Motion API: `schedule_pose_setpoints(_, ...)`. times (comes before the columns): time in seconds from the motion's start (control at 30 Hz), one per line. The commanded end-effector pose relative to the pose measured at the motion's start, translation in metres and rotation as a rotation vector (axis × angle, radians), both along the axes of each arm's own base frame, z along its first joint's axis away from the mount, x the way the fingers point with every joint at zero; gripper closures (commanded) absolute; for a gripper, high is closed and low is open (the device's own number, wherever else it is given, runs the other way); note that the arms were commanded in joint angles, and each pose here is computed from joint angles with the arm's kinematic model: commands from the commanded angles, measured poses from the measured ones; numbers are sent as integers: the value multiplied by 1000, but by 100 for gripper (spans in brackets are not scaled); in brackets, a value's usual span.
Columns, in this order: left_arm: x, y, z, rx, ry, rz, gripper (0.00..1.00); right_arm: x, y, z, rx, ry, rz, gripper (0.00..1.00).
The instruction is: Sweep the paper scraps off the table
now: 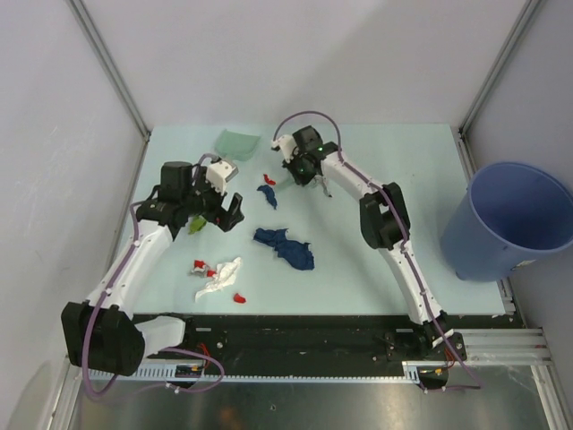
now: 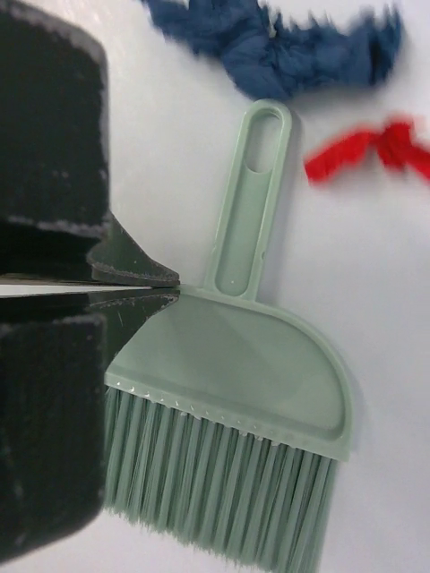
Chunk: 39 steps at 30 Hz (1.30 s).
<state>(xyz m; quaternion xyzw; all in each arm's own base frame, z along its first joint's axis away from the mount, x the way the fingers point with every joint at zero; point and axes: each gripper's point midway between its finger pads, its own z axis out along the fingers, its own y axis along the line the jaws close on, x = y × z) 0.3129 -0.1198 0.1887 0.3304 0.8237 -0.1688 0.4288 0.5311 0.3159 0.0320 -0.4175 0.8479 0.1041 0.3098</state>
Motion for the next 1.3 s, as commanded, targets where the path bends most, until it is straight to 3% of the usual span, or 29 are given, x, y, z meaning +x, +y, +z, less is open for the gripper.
schedule_pose_setpoints(0.0, -2, 6, -4, 57, -30, -20, 1, -48, 16, -4, 29, 113, 63, 100)
schedule_pose_setpoints(0.2, 27, 14, 0, 86, -13, 67, 4, -54, 24, 45, 95, 51, 51, 100)
schedule_pose_setpoints(0.23, 35, 15, 1, 75, 8, 107, 7, -53, 24, 51, 106, 48, 31, 96)
schedule_pose_setpoints(0.27, 53, 21, 16, 90, -22, 167, 9, -52, 24, 59, 118, 40, 27, 78)
schedule_pose_setpoints(0.33, 79, 26, 4, 97, 38, 258, 13, -54, 28, 83, 167, 22, 25, 67)
schedule_pose_setpoints(0.37, 98, 27, 21, 93, 3, 300, 14, -53, 30, 93, 189, 8, 21, 57)
schedule_pose_setpoints(0.4, 115, 36, 2, 141, 41, 361, 14, -54, 31, 113, 213, -21, 17, 54)
schedule_pose_setpoints(0.43, 127, 39, 2, 152, 39, 388, 13, -55, 29, 117, 223, -23, 4, 51)
schedule_pose_setpoints(0.47, 146, 41, 13, 155, 6, 413, 12, -54, 29, 125, 243, -34, -15, 42)
schedule_pose_setpoints(0.53, 172, 53, -16, 236, 43, 482, 11, -56, 24, 152, 272, -76, -40, 36)
schedule_pose_setpoints(0.6, 194, 55, -13, 252, 22, 511, 10, -59, 17, 156, 276, -85, -81, 25)
schedule_pose_setpoints(0.73, 220, 55, -56, 296, 97, 522, 6, -74, 0, 170, 279, -105, -130, 20)
schedule_pose_setpoints(0.87, 245, 60, -64, 319, 86, 556, 7, -102, -8, 195, 327, -149, -115, 19)
schedule_pose_setpoints(1.0, 266, 60, -80, 321, 91, 577, 9, -128, -16, 188, 311, -151, -114, 19)
schedule_pose_setpoints(1.17, 279, 51, -109, 317, 139, 533, 16, -150, -27, 196, 289, -178, -137, 19)
schedule_pose_setpoints(1.27, 281, 50, -115, 328, 165, 511, 27, -160, -38, 203, 285, -196, -162, 19)
